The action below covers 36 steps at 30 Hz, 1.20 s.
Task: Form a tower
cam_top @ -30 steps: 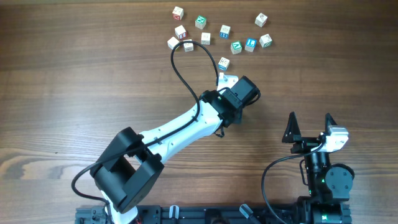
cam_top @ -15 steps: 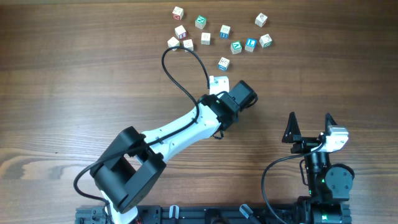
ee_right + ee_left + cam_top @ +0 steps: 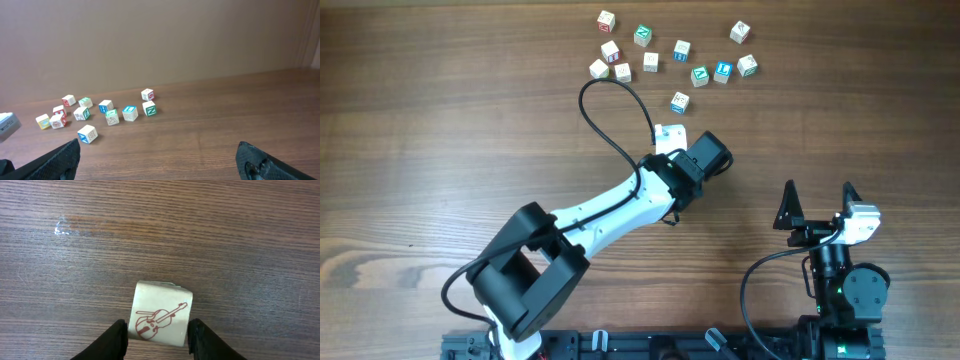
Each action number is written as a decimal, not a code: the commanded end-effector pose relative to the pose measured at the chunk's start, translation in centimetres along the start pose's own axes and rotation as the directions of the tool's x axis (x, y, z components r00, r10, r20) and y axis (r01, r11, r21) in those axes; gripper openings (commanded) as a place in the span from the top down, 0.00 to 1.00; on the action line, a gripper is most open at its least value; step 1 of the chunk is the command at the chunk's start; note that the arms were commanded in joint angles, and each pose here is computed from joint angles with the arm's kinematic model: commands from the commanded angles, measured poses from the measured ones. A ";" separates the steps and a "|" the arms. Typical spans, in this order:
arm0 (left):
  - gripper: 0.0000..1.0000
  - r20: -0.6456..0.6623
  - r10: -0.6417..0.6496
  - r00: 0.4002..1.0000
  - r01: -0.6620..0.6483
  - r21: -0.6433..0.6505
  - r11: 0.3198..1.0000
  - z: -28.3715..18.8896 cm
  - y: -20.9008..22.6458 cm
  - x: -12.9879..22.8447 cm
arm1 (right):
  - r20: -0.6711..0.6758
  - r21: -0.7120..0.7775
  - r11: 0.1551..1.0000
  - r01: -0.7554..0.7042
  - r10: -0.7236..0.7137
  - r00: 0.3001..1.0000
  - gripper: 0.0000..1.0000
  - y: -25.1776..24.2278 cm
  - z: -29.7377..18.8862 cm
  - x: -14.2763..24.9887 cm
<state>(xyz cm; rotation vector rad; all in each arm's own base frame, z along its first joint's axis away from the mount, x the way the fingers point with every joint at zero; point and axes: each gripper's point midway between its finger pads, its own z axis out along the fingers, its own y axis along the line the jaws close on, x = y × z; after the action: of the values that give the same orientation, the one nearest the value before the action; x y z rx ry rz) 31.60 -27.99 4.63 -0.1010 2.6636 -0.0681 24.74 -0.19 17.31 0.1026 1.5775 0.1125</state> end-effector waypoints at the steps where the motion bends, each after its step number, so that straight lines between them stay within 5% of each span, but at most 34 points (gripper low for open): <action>1: 0.53 0.009 -0.005 1.000 0.005 -0.031 1.000 0.7 0.5 0.2 | 0.006 -0.005 1.000 0.005 -0.005 1.000 0.00 0.1 0.0 -0.1; 3: 0.39 0.009 -0.005 1.000 0.005 -0.031 1.000 0.7 0.5 0.2 | 0.006 -0.005 1.000 0.005 -0.005 1.000 0.00 0.1 0.0 -0.1; 9: 0.26 0.013 -0.007 1.000 0.008 -0.027 1.000 0.7 0.4 0.1 | 0.006 -0.005 1.000 0.005 -0.005 1.000 0.00 0.1 0.0 -0.1; 36: 0.29 -0.096 0.005 0.995 0.000 0.047 0.999 3.0 0.4 0.4 | 0.006 -0.005 1.000 0.005 -0.005 1.000 0.00 0.1 0.0 -0.1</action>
<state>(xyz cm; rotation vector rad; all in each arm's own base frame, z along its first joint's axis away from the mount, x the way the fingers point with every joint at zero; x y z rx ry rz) 32.88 -27.91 2.50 -0.1155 2.7347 -0.1529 24.74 -0.19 17.31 0.1026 1.5775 0.1125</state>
